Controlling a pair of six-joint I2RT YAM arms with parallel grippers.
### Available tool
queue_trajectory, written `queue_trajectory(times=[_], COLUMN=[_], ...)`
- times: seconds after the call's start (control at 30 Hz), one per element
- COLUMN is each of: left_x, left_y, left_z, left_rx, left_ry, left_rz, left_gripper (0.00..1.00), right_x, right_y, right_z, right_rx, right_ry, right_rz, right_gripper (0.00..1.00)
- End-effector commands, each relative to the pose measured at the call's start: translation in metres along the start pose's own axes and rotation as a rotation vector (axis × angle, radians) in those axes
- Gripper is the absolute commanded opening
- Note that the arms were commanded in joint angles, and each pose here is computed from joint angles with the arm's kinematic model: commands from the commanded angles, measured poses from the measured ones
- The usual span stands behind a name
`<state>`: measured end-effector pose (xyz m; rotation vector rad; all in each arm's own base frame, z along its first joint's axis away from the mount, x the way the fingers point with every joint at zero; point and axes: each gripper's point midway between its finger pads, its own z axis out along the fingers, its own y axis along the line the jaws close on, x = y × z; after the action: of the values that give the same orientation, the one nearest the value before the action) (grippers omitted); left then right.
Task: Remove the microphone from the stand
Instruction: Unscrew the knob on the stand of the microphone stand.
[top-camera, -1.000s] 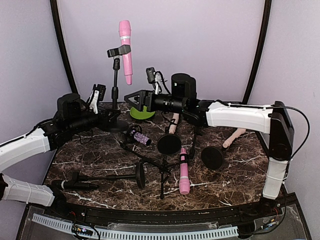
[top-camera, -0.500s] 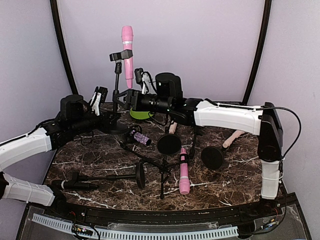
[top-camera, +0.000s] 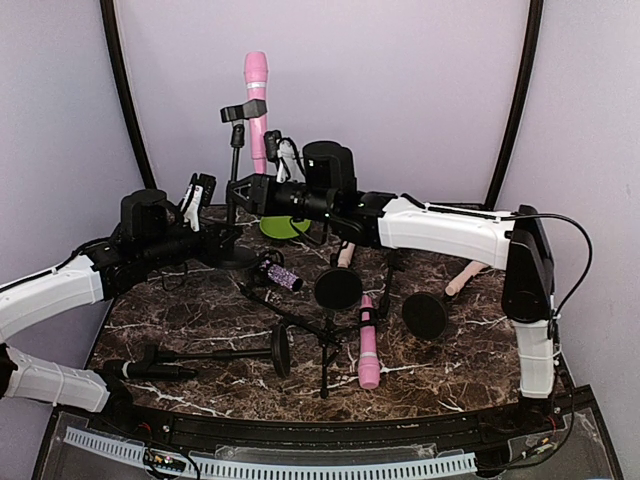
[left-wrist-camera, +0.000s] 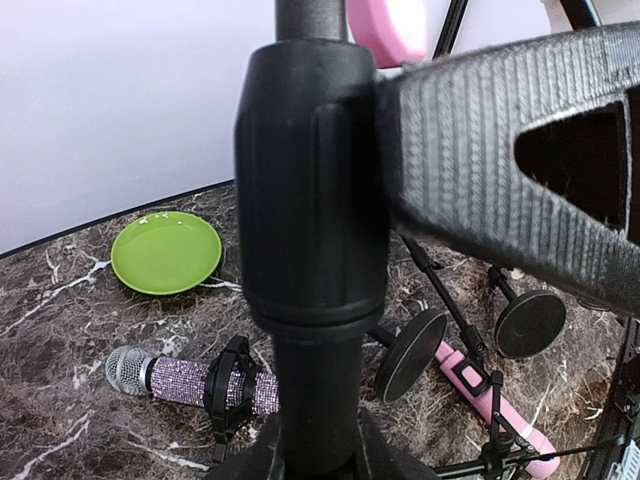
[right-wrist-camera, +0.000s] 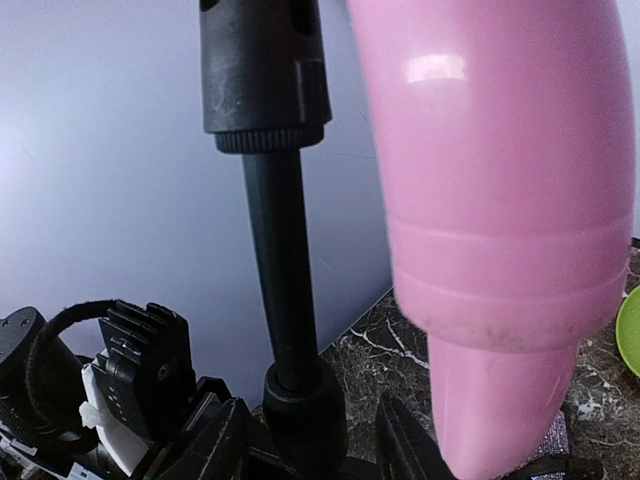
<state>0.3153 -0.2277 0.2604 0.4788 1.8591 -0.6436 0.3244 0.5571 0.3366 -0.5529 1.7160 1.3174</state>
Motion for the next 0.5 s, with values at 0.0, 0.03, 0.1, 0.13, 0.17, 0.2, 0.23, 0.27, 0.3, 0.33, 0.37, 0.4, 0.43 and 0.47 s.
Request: queue_trajectory(times=[0.0, 0.03, 0.1, 0.13, 0.17, 0.2, 0.23, 0.27, 0.3, 0.33, 0.37, 0.4, 0.43, 0.47], left_x=[-0.058, -0.058, -0.058, -0.058, -0.058, -0.058, -0.059, -0.059, -0.06, -0.059, -0.06, -0.06, -0.061, -0.062], left_y=[-0.017, -0.018, -0.019, -0.019, -0.02, -0.02, -0.021, -0.021, -0.023, -0.023, -0.025, -0.026, -0.027, -0.029], left_z=[-0.014, -0.014, -0.014, -0.014, -0.014, -0.014, -0.015, -0.015, -0.015, -0.015, -0.016, -0.016, -0.016, -0.017], left_rx=[0.056, 0.06, 0.068, 0.068, 0.071, 0.073, 0.076, 0.078, 0.086, 0.089, 0.097, 0.1, 0.111, 0.118], left_ry=[-0.167, -0.167, -0.167, -0.168, -0.169, -0.17, -0.171, -0.172, -0.174, -0.173, -0.175, -0.176, -0.178, -0.18], left_rz=[0.028, 0.029, 0.031, 0.032, 0.033, 0.033, 0.035, 0.036, 0.037, 0.038, 0.039, 0.038, 0.038, 0.037], left_gripper=[0.0, 0.0, 0.0, 0.0, 0.0, 0.0, 0.0, 0.0, 0.0, 0.0, 0.0, 0.0, 0.0, 0.0], right_x=[-0.01, -0.011, -0.011, -0.011, -0.012, -0.012, -0.012, -0.012, -0.013, -0.012, -0.012, -0.013, -0.012, -0.013], right_y=[0.007, 0.006, 0.006, 0.007, 0.007, 0.008, 0.008, 0.009, 0.01, 0.012, 0.013, 0.015, 0.016, 0.017], right_z=[0.005, 0.005, 0.005, 0.005, 0.005, 0.005, 0.005, 0.005, 0.004, 0.004, 0.004, 0.003, 0.003, 0.001], right_rx=[-0.017, -0.016, -0.015, -0.017, -0.017, -0.02, -0.024, -0.028, -0.035, -0.044, -0.051, -0.06, -0.067, -0.075], right_ry=[-0.04, -0.042, -0.044, -0.043, -0.046, -0.046, -0.045, -0.046, -0.046, -0.046, -0.046, -0.047, -0.044, -0.046], right_rz=[-0.046, -0.05, -0.058, -0.062, -0.066, -0.069, -0.073, -0.076, -0.08, -0.083, -0.088, -0.094, -0.099, -0.105], right_gripper=[0.43, 0.42, 0.39, 0.37, 0.35, 0.33, 0.32, 0.31, 0.29, 0.27, 0.26, 0.25, 0.23, 0.2])
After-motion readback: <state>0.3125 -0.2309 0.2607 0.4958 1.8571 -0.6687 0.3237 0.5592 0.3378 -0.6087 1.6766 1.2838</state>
